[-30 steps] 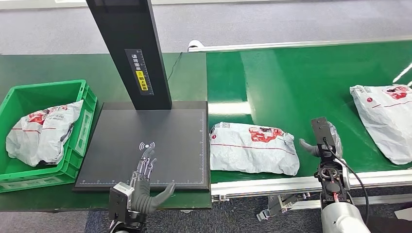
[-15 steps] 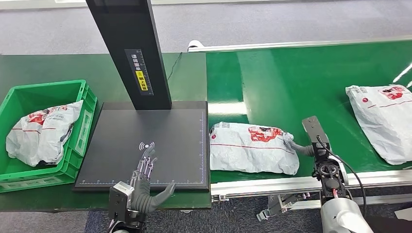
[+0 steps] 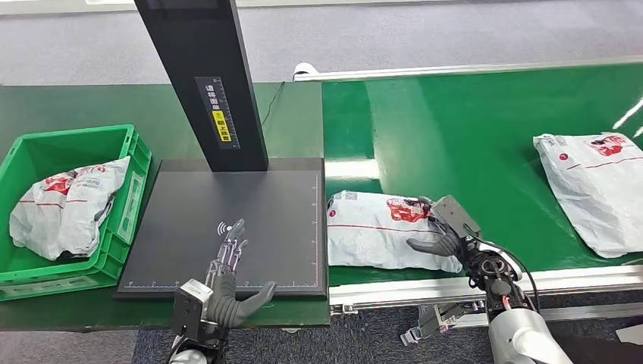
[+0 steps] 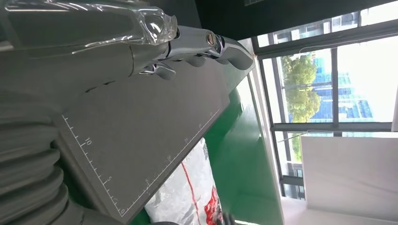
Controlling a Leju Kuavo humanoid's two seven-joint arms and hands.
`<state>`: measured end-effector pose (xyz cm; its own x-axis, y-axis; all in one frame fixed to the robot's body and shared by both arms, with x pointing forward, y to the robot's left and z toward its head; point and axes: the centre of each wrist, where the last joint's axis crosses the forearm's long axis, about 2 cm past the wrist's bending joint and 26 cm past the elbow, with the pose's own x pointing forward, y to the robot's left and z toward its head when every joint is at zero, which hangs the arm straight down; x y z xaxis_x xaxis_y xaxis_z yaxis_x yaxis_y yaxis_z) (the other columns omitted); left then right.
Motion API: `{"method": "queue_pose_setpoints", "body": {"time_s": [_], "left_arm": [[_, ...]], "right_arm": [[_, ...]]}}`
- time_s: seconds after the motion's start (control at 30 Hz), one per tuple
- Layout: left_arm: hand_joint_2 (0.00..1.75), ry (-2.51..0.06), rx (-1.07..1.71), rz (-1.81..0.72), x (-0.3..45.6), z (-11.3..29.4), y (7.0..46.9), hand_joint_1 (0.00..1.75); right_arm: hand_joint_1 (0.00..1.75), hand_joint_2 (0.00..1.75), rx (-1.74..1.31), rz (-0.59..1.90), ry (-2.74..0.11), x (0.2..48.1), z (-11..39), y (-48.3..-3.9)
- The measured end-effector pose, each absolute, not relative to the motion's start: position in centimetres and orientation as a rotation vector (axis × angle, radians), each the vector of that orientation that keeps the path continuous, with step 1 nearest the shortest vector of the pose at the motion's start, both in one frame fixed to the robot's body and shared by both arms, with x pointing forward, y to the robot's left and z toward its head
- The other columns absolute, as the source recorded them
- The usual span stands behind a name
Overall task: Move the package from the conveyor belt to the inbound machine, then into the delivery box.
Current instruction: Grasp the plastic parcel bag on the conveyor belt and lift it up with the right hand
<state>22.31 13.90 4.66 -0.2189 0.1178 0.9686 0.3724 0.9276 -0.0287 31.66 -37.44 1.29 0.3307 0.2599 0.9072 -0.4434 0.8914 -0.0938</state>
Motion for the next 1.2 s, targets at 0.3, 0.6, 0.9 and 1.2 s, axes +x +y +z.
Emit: {"method": "queue_pose_setpoints", "body": {"time_s": [0.3, 0.6, 0.9, 1.2], "left_arm": [[1.75, -1.774, -0.388, -0.249, 22.8, 4.7, 13.8, 0.00], [1.75, -1.739, -0.403, -0.238, 23.0, 5.0, 13.4, 0.00], [1.75, -1.739, -0.407, -0.235, 23.0, 5.3, 13.3, 0.00], [1.75, -1.739, -0.407, -0.235, 22.9, 5.3, 13.3, 0.00]], "right_arm": [[0.00, 1.75, 0.076, 0.657, -0.884, 32.3, 1.4, -35.6], [1.75, 1.75, -0.220, 0.968, -0.632, 32.8, 1.4, -33.1], [1.75, 1.75, -0.313, 1.086, -0.578, 33.3, 1.8, -32.3], [1.75, 1.75, -0.317, 1.104, -0.576, 33.3, 1.8, -32.1]]}}
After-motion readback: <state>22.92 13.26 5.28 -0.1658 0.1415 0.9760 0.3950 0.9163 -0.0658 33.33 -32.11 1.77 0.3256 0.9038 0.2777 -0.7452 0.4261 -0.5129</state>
